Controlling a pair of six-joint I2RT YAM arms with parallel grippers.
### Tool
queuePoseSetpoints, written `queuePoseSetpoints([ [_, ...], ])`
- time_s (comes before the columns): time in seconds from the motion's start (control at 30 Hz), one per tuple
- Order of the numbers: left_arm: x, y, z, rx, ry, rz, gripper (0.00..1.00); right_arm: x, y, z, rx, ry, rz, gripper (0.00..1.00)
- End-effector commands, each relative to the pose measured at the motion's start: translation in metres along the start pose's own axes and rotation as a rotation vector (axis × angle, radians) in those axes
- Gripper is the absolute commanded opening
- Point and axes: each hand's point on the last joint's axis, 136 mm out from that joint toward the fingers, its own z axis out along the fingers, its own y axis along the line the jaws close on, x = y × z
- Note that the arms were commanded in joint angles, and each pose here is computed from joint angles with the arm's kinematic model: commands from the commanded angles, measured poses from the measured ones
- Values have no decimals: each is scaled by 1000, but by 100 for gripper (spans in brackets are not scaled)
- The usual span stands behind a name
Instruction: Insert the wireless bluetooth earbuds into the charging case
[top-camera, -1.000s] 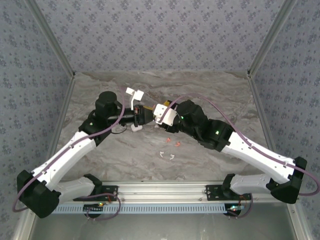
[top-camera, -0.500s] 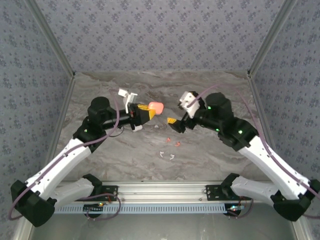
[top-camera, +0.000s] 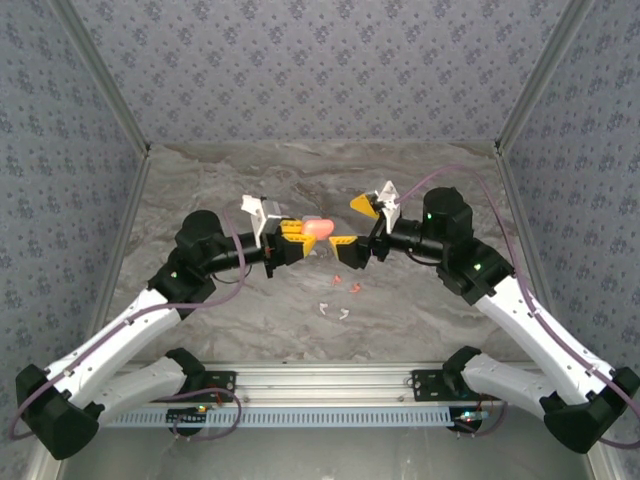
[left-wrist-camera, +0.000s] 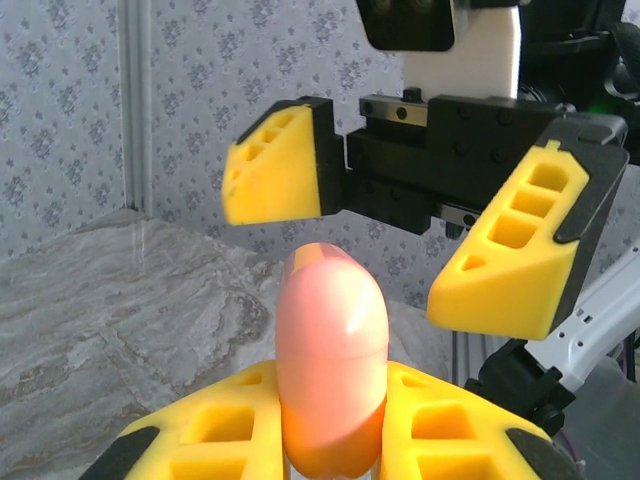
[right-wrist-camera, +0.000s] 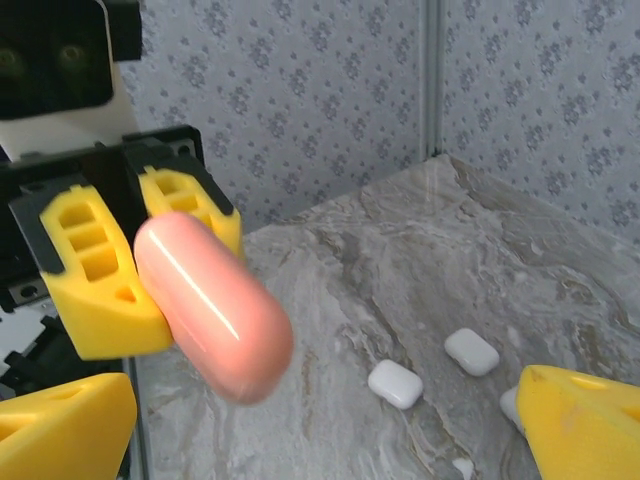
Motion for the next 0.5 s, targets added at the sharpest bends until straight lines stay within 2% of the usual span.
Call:
queuePoseSetpoints([
  [0.0,-21,-10,-3,21,-52,92,0,-19,9,1,-39,-56,-9,100],
  [0.17,-22,-12,-4,26,-54,94,0,-16,1,7,-7,-33,2,99],
  [0.47,-22,-16,-3,35,-52,100,0,-17,-17,12,59,-3,47,93],
])
